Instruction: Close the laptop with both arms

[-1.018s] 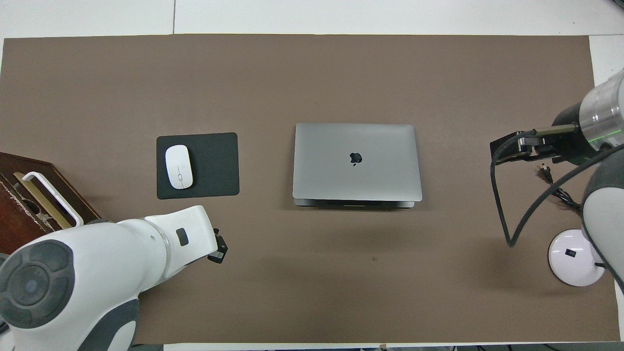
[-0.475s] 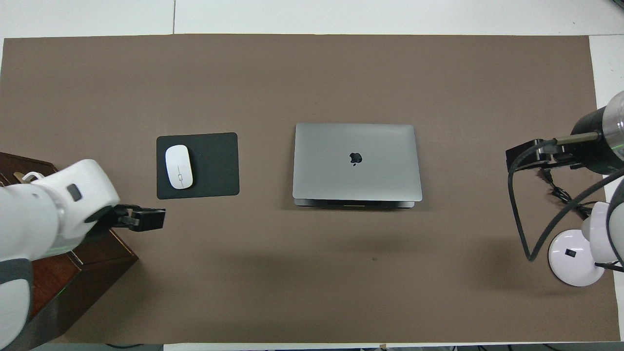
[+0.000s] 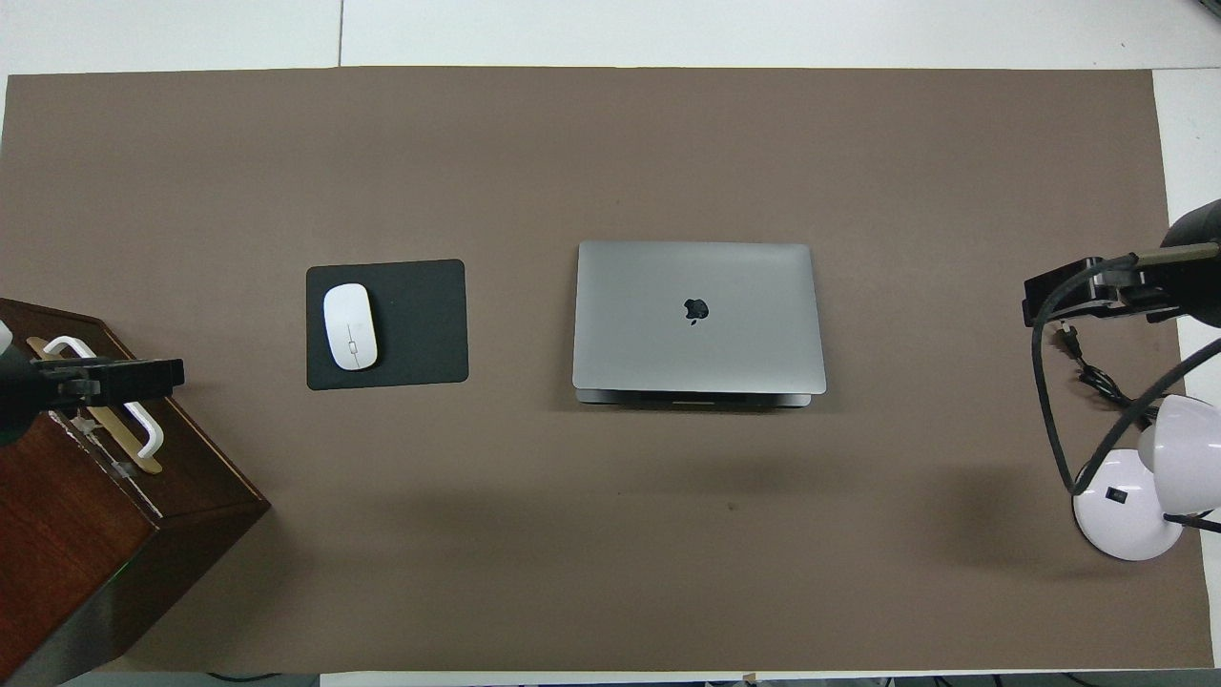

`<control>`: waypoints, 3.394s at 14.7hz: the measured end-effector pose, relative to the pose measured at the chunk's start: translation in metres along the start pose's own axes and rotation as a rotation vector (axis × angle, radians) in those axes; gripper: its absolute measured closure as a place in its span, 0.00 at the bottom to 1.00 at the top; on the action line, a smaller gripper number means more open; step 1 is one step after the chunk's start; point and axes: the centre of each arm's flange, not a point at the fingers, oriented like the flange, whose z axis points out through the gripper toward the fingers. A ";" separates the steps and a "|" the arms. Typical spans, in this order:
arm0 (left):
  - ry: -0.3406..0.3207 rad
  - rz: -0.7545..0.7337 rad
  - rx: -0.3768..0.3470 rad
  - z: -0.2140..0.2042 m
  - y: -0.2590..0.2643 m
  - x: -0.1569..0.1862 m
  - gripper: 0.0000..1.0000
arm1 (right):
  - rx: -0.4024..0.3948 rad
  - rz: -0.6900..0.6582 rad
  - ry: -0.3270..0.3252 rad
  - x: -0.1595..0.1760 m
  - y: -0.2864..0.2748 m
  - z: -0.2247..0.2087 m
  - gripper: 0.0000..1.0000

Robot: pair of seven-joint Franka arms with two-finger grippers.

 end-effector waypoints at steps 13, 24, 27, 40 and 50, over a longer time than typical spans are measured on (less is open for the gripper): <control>-0.129 -0.075 0.061 -0.041 -0.038 0.045 0.00 | 0.008 0.024 -0.031 0.022 0.013 0.015 0.00; -0.230 -0.039 0.051 0.002 -0.013 0.067 0.00 | 0.009 0.034 -0.022 0.023 0.019 0.011 0.00; -0.230 -0.046 0.053 0.002 -0.017 0.068 0.00 | 0.009 0.033 -0.021 0.023 0.019 0.010 0.00; -0.265 -0.052 0.054 0.012 -0.020 0.071 0.00 | 0.009 0.021 -0.007 0.015 0.012 -0.001 0.00; -0.238 -0.054 0.055 -0.002 -0.020 0.070 0.00 | 0.009 0.022 -0.009 0.015 0.012 0.000 0.00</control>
